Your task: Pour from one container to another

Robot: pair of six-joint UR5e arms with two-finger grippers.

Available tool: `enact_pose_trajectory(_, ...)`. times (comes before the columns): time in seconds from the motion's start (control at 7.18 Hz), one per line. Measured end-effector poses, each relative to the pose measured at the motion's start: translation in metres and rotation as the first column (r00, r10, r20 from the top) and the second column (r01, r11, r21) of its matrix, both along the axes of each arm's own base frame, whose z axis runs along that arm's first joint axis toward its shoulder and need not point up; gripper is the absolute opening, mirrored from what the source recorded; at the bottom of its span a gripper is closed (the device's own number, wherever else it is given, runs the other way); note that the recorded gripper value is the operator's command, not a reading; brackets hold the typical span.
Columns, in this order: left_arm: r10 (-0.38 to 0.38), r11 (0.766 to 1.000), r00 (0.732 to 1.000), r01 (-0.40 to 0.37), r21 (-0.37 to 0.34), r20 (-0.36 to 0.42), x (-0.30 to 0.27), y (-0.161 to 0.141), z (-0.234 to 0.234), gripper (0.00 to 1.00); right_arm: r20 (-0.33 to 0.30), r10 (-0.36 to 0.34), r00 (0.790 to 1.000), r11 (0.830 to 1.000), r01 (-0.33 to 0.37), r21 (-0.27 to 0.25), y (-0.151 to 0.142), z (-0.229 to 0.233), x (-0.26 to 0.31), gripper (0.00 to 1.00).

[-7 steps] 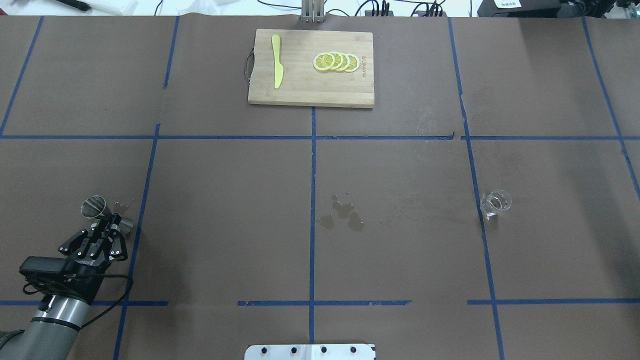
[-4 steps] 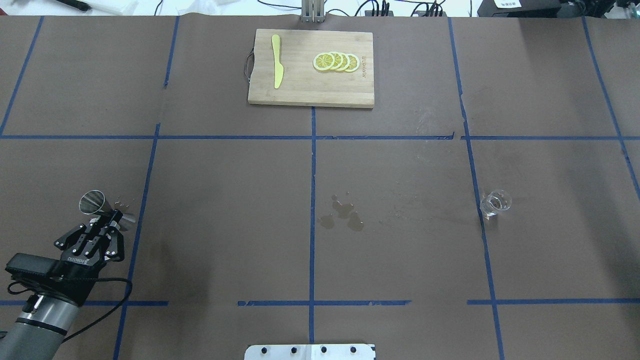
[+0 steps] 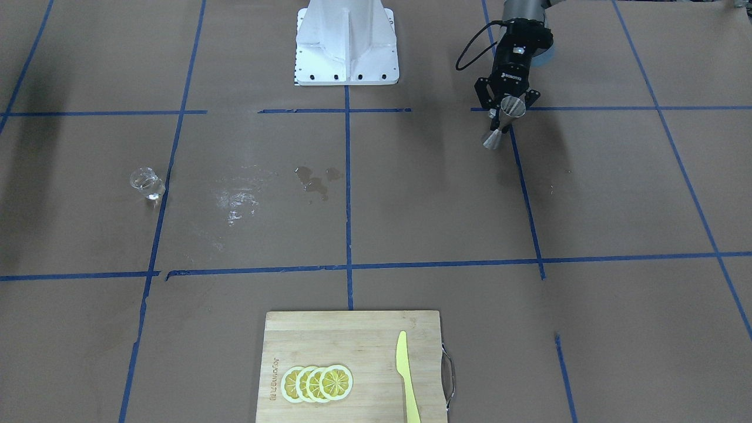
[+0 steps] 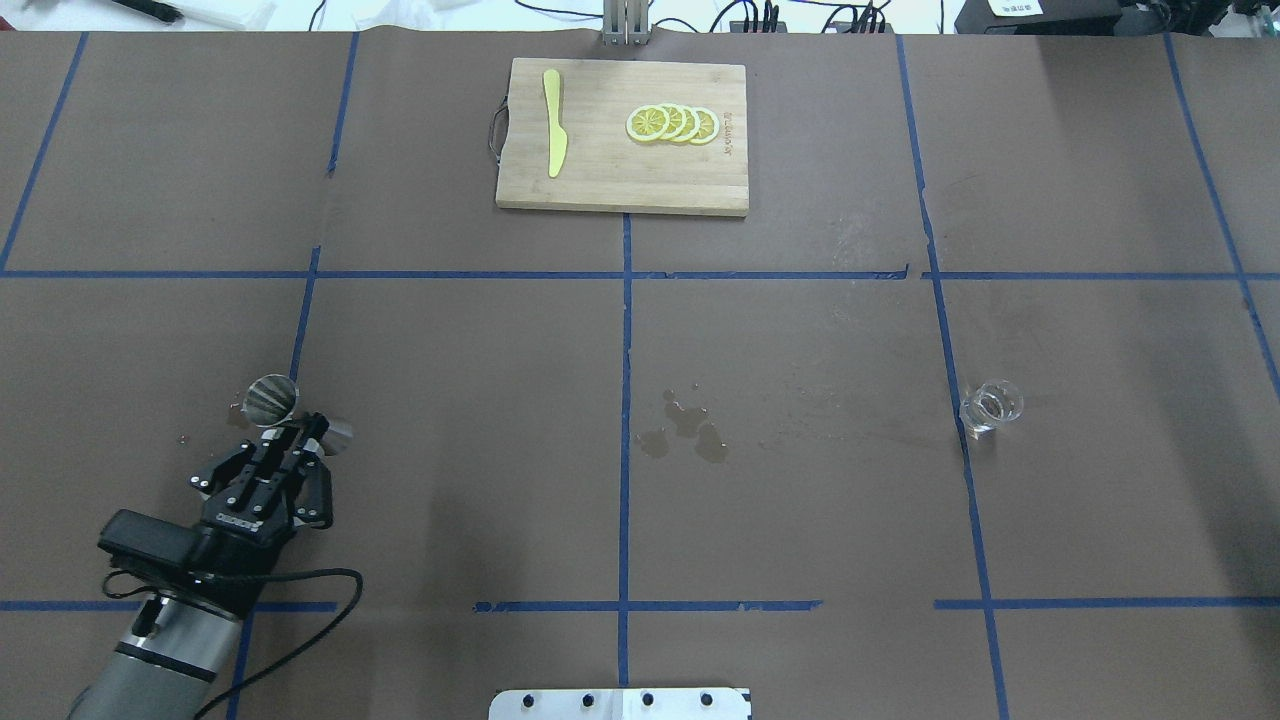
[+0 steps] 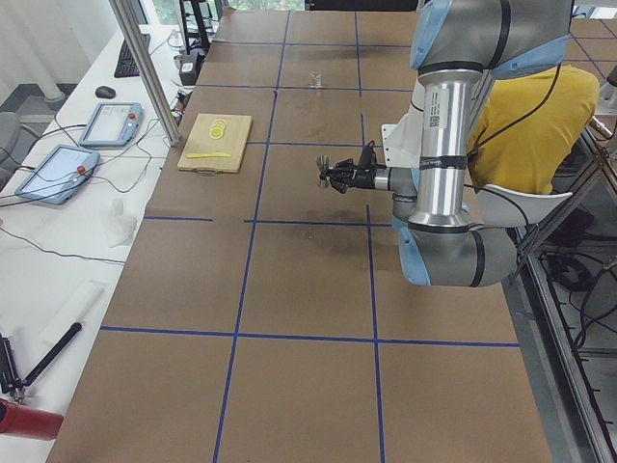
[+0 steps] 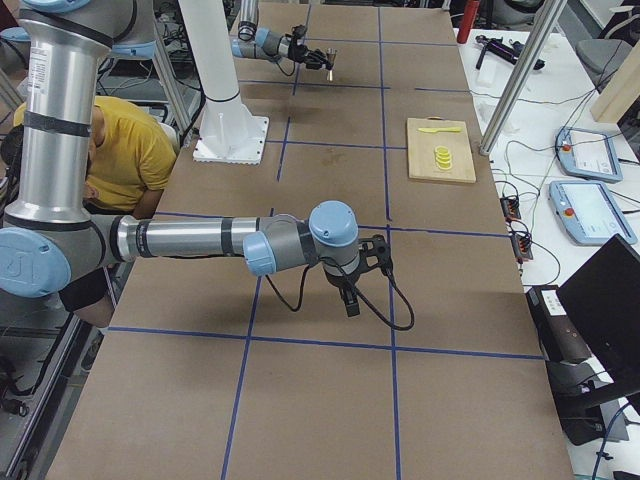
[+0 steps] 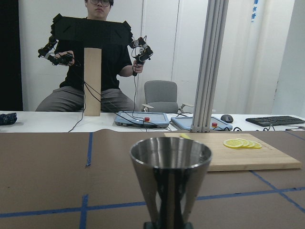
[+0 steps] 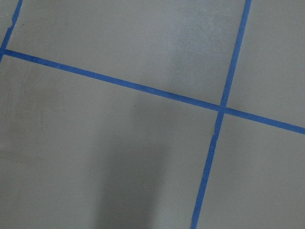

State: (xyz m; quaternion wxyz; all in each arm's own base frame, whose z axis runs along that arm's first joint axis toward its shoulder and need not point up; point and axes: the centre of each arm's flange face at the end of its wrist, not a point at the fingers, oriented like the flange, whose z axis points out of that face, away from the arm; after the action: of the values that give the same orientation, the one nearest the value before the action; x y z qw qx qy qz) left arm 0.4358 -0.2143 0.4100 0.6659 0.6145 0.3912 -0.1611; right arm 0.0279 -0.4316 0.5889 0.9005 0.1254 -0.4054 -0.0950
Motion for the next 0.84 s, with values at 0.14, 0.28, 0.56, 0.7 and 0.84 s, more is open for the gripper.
enact_pose_trajectory(0.14,-0.001,1.0,1.0,0.0,0.028,0.027,0.027,0.003,-0.029,0.0,0.049,-0.016,0.999,1.0,0.016,0.006,0.001,-0.006,-0.003,1.0)
enact_pose_trajectory(0.28,0.003,0.998,0.998,-0.007,0.062,0.069,0.05,0.005,-0.055,0.0,0.095,-0.036,0.995,0.999,0.035,0.014,0.002,-0.014,-0.008,1.0)
enact_pose_trajectory(0.56,0.029,0.993,0.994,-0.041,0.111,0.109,0.069,-0.002,-0.084,0.0,0.128,-0.075,0.989,0.996,0.067,0.062,0.002,-0.041,-0.02,1.0)
enact_pose_trajectory(0.7,0.049,0.99,0.994,-0.062,0.127,0.102,0.075,-0.007,-0.095,0.0,0.136,-0.08,0.988,0.995,0.07,0.078,0.003,-0.06,-0.027,1.0)
enact_pose_trajectory(0.84,0.061,0.987,0.993,-0.075,0.139,0.103,0.08,-0.015,-0.106,0.0,0.14,-0.063,0.988,0.995,0.051,0.088,0.003,-0.078,-0.038,1.0)
